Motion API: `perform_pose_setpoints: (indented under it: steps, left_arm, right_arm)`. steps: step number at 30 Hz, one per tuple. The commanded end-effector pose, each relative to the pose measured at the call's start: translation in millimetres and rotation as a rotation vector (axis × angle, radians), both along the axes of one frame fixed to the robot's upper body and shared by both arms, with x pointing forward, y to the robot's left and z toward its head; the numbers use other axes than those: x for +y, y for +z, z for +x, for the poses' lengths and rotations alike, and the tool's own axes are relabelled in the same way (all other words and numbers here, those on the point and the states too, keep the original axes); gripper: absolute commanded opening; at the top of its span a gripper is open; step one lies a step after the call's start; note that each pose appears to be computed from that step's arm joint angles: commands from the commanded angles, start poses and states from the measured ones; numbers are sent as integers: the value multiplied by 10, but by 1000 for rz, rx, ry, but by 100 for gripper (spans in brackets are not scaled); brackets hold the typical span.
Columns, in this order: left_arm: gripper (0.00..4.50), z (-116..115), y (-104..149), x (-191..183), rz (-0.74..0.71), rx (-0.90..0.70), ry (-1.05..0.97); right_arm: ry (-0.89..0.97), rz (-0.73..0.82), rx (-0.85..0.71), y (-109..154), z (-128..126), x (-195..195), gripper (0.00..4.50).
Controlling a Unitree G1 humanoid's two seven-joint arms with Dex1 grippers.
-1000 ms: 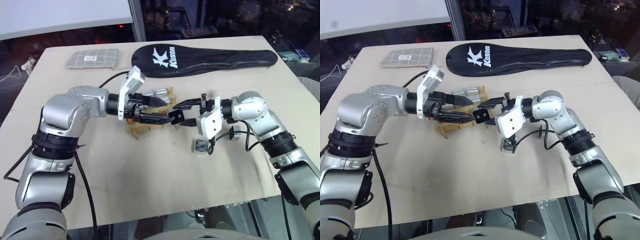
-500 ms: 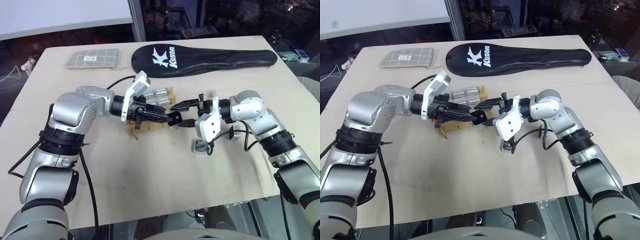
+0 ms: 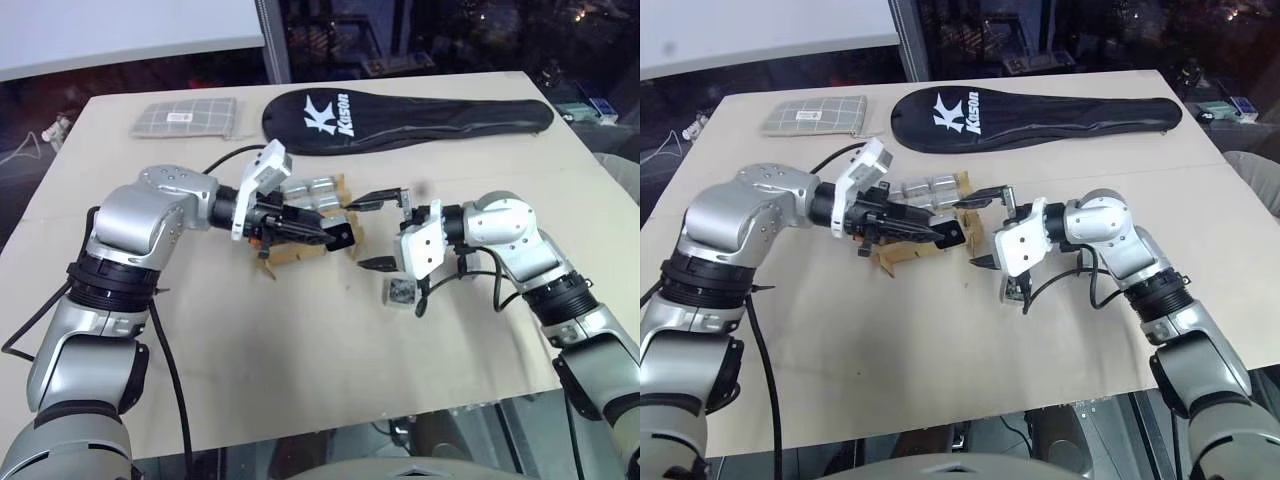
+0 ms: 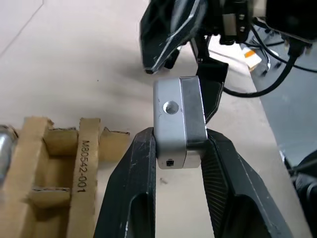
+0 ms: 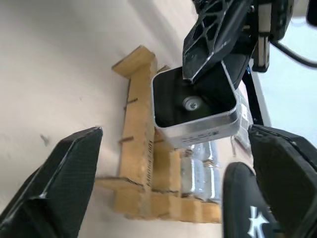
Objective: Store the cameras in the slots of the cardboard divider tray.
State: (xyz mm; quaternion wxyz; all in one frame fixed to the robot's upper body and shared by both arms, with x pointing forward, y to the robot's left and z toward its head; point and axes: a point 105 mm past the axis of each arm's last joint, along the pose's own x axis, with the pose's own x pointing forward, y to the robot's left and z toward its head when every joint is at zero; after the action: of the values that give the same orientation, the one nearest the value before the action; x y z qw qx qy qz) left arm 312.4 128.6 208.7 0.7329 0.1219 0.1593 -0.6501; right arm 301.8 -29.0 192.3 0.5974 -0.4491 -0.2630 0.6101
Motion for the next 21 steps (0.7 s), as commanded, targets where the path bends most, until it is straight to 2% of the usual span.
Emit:
perform_pose_setpoints:
  steps: [1, 4, 10, 13, 16, 21]
  left_arm:
    - [72, 47, 211, 177, -34, -139, 21]
    - [72, 125, 224, 440, -11, -224, 78]
    - [72, 131, 115, 787, 63, -286, 75]
    - [72, 150, 61, 854, 79, -295, 70]
    - [72, 209, -104, 978, 146, -276, 87]
    - [72, 376, -179, 987, 200, -334, 110]
  right_arm:
    - [-32, 120, 128, 187, -103, -223, 443]
    - [-127, 230, 470, 96, -238, -606, 443]
    - [-225, 306, 879, -93, -583, -1171, 443]
    - [-257, 312, 961, -185, -719, -1354, 443]
    - [-291, 282, 1016, -364, -908, -1605, 443]
    - [-355, 257, 1012, -495, -1000, -1798, 443]
